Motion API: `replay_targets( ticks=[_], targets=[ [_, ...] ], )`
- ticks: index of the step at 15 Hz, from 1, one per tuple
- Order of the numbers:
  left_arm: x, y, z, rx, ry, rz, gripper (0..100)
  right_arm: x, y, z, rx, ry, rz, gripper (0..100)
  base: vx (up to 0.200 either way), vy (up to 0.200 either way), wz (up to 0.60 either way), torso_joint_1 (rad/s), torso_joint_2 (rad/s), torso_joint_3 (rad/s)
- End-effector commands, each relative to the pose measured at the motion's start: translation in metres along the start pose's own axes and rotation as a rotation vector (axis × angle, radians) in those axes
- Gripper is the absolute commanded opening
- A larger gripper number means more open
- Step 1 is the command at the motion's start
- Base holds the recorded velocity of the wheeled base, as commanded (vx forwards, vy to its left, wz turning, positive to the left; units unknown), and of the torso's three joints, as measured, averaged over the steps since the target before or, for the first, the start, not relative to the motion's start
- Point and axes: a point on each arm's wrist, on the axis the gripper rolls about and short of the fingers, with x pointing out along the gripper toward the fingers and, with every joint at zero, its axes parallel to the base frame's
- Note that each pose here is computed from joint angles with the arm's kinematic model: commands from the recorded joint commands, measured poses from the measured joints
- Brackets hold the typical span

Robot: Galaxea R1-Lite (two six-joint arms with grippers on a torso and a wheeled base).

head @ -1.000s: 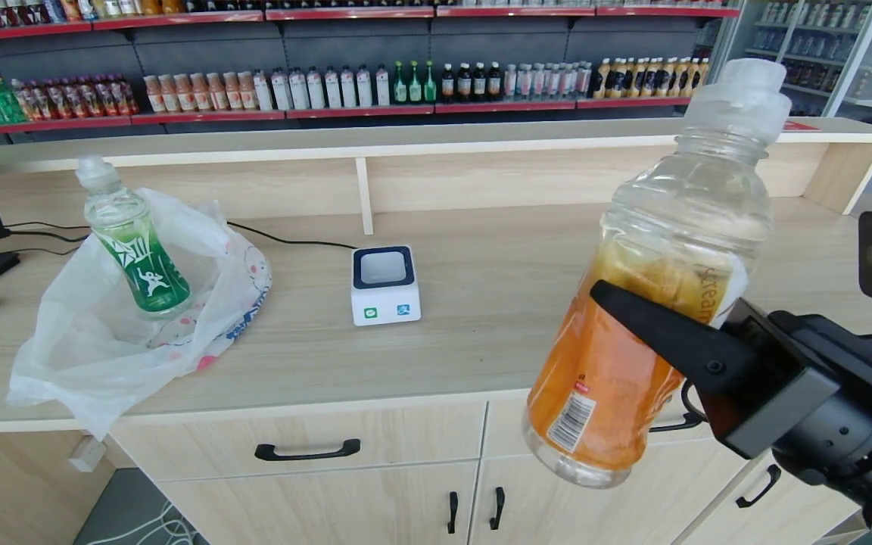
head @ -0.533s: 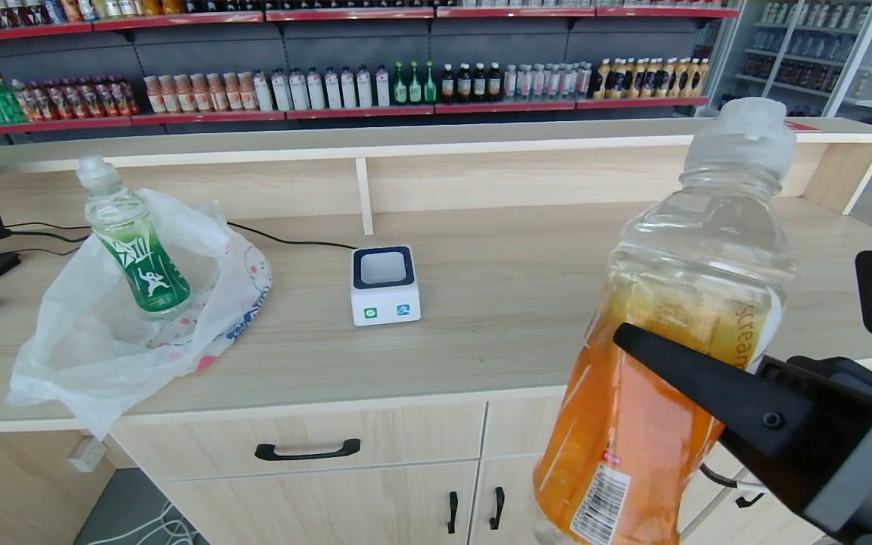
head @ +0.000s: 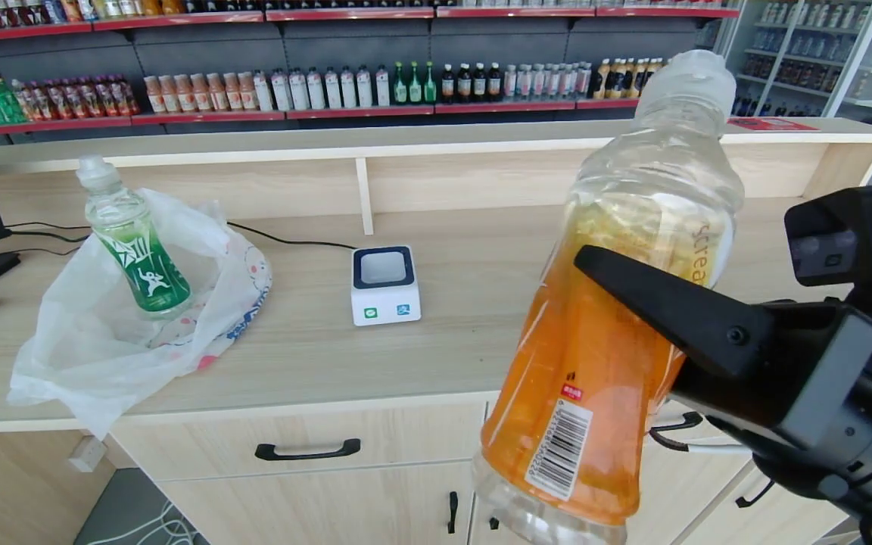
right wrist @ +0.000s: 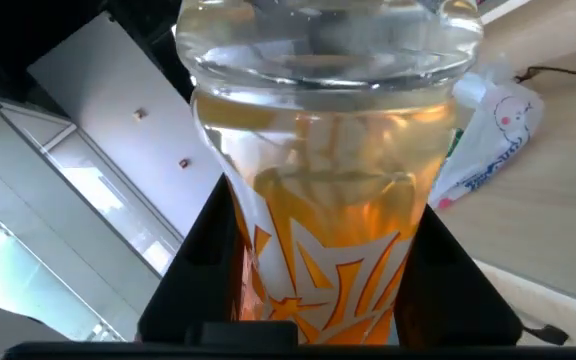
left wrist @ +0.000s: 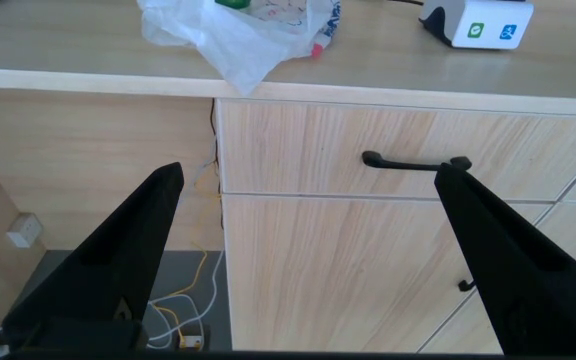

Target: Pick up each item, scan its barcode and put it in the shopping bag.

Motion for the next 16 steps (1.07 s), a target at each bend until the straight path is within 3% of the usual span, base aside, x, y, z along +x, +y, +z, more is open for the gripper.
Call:
replay_targets(
  ticks=[1, 7, 16],
  targets=[
    [0.000, 0.000, 0.000, 0.000, -0.001, 0.001, 100, 0.010, 0.002, 0.000, 0.051, -0.005, 0.029, 0, 0.000, 0.000, 0.00, 0.000, 0.00, 0.000],
    [0.000, 0.000, 0.000, 0.000, -0.001, 0.001, 100, 0.019, 0.011, -0.011, 0.140, 0.034, 0.077, 0, 0.000, 0.000, 0.00, 0.000, 0.00, 0.000],
    [0.000, 0.000, 0.000, 0.000, 0.001, 0.001, 100, 0.011, 0.021, -0.009, 0.151, 0.032, 0.099, 0, 0.000, 0.000, 0.00, 0.000, 0.00, 0.000]
  ],
)
